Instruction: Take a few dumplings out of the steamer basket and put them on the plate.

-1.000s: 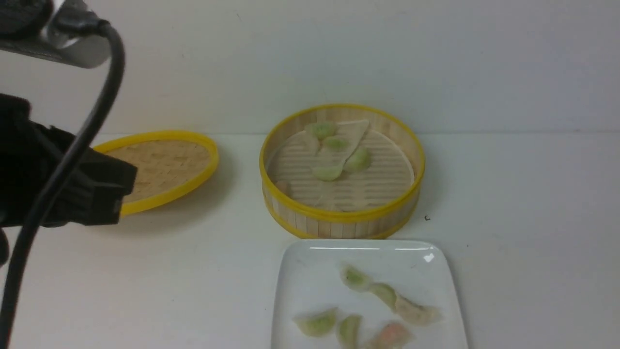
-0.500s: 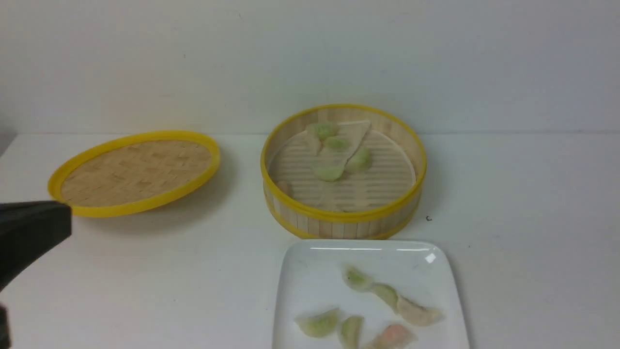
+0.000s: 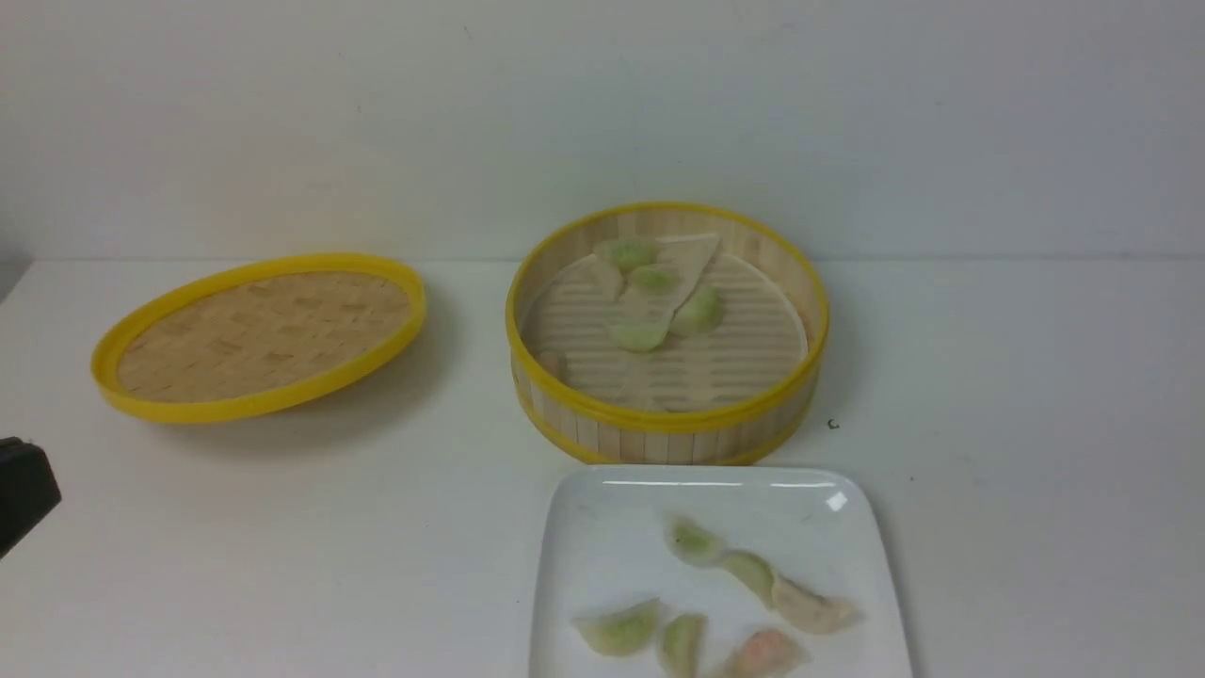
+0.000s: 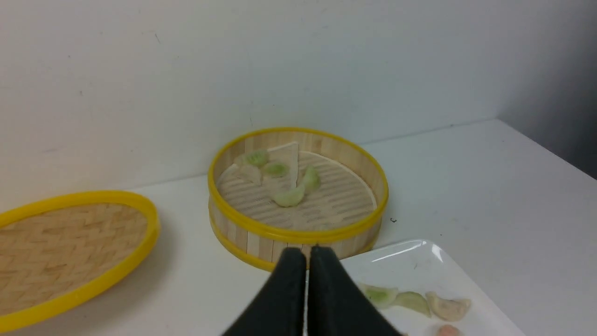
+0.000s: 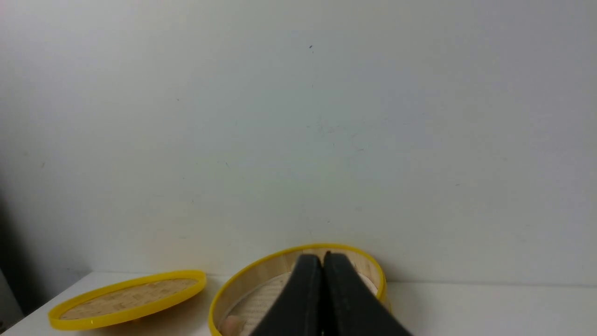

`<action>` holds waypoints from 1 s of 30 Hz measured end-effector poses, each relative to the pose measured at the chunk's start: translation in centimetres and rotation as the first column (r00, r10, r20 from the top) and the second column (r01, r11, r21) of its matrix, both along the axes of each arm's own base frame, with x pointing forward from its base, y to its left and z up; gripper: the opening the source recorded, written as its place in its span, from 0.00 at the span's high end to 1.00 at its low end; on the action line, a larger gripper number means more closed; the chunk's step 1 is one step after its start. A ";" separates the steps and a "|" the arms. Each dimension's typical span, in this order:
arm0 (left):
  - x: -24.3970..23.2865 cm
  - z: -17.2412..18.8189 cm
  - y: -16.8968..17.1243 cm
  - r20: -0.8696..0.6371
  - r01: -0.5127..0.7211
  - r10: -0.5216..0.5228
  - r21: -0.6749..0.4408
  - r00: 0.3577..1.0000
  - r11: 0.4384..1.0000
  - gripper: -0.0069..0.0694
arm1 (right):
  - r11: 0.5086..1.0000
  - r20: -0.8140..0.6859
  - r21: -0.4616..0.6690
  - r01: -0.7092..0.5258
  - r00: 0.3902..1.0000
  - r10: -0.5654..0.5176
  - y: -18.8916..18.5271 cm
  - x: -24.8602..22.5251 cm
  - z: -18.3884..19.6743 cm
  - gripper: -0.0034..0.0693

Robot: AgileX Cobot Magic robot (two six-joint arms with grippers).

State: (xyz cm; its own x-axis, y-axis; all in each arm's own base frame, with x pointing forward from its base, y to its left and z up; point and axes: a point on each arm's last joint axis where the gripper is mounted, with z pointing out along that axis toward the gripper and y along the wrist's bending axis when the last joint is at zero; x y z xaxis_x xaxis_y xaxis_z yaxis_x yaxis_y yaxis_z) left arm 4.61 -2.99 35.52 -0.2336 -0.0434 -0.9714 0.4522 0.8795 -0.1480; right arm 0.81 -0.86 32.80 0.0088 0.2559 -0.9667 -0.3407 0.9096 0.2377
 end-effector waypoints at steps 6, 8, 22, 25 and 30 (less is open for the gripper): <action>0.0 0.0 0.0 0.006 -0.003 0.003 0.017 1.000 1.000 0.92 | 1.000 0.000 0.001 0.000 1.000 0.000 0.0 0.0 0.0 0.97; 0.2 -0.3 0.1 0.017 -0.011 0.010 0.045 1.000 0.999 0.92 | 1.000 0.000 0.001 0.000 1.000 0.000 0.0 0.0 0.0 0.97; 0.5 -15.9 2.1 0.036 -0.313 0.311 0.159 0.950 0.937 0.92 | 1.000 0.002 -0.009 0.001 1.000 -0.001 0.0 0.0 0.0 0.97; 0.6 -18.2 2.2 -0.020 -0.318 0.328 0.188 0.945 0.929 0.92 | 1.000 0.002 -0.009 0.001 1.000 -0.001 0.0 0.0 0.0 0.97; 0.6 -18.5 2.2 -0.036 -0.316 0.329 0.198 0.944 0.928 0.92 | 1.000 0.000 -0.009 0.002 1.000 -0.002 0.0 0.0 0.0 0.97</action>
